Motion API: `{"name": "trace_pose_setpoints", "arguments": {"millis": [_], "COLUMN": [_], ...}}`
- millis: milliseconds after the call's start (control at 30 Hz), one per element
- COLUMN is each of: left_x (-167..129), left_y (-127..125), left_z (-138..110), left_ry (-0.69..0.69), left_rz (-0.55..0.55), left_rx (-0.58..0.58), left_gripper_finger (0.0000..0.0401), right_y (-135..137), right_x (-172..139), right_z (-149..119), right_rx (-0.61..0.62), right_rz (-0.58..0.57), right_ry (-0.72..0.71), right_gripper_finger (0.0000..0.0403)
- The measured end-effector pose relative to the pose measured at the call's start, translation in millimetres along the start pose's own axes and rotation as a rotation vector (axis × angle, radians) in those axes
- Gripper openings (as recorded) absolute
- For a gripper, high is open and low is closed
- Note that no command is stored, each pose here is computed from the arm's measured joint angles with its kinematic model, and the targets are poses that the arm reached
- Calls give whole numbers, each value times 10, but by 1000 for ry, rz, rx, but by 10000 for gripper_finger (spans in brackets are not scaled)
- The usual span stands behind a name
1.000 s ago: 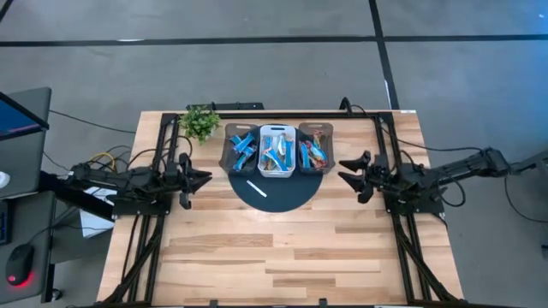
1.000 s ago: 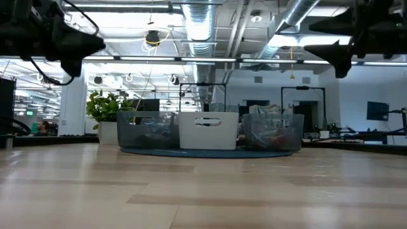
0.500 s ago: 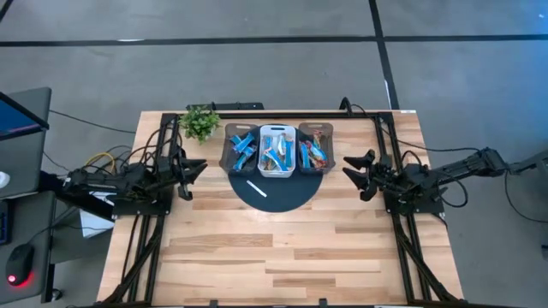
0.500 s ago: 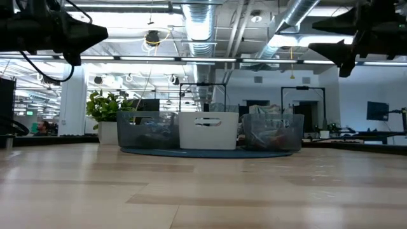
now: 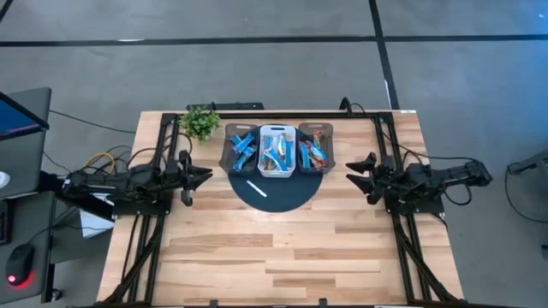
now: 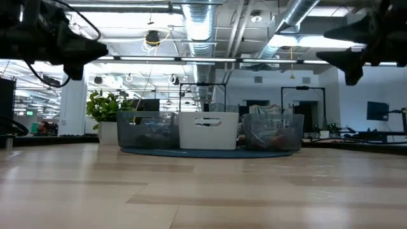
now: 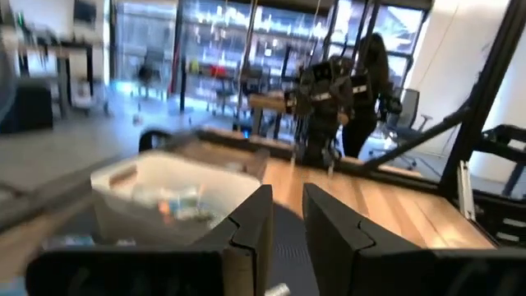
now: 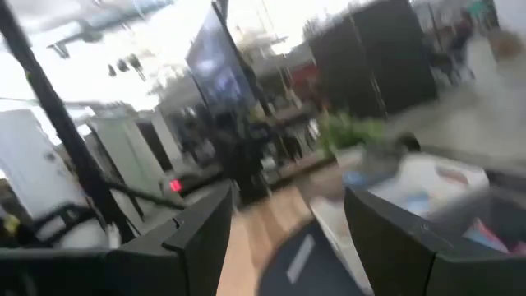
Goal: Pick and place Granola Bars by type
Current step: Return to Home Position
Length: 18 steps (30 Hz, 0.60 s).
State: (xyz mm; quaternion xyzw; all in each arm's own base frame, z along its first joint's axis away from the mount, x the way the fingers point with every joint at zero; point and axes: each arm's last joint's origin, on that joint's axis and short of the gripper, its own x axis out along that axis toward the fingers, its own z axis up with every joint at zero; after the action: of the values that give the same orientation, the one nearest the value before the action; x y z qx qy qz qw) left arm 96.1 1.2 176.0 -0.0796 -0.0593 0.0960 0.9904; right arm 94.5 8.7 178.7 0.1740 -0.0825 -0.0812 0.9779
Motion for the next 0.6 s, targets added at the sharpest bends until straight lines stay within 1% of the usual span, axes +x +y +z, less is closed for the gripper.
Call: {"name": "trace_pose_setpoints", "arguments": {"millis": [67, 133, 233, 433, 600], "left_x": [1, 1, 1, 1, 0], "left_y": [4, 4, 4, 12, 22], "left_z": [-25, -26, -26, -26, -19], "left_ry": [25, 28, 28, 24, 11], "left_rz": [5, 5, 7, 35, 69], "left_rx": [-47, -69, -81, -81, -107], "left_gripper_finger": [64, 64, 64, 64, 64], "right_y": [-3, -18, -21, -22, -20], "right_x": [1, 5, 8, 9, 9], "right_z": [-30, -84, -87, -90, -90], "right_rx": [2, -1, 29, 29, 29], "right_rz": [-4, -22, -27, -30, -26], "right_ry": [30, 82, 85, 88, 89], "right_gripper_finger": [230, 230, 230, 230, 230]}}
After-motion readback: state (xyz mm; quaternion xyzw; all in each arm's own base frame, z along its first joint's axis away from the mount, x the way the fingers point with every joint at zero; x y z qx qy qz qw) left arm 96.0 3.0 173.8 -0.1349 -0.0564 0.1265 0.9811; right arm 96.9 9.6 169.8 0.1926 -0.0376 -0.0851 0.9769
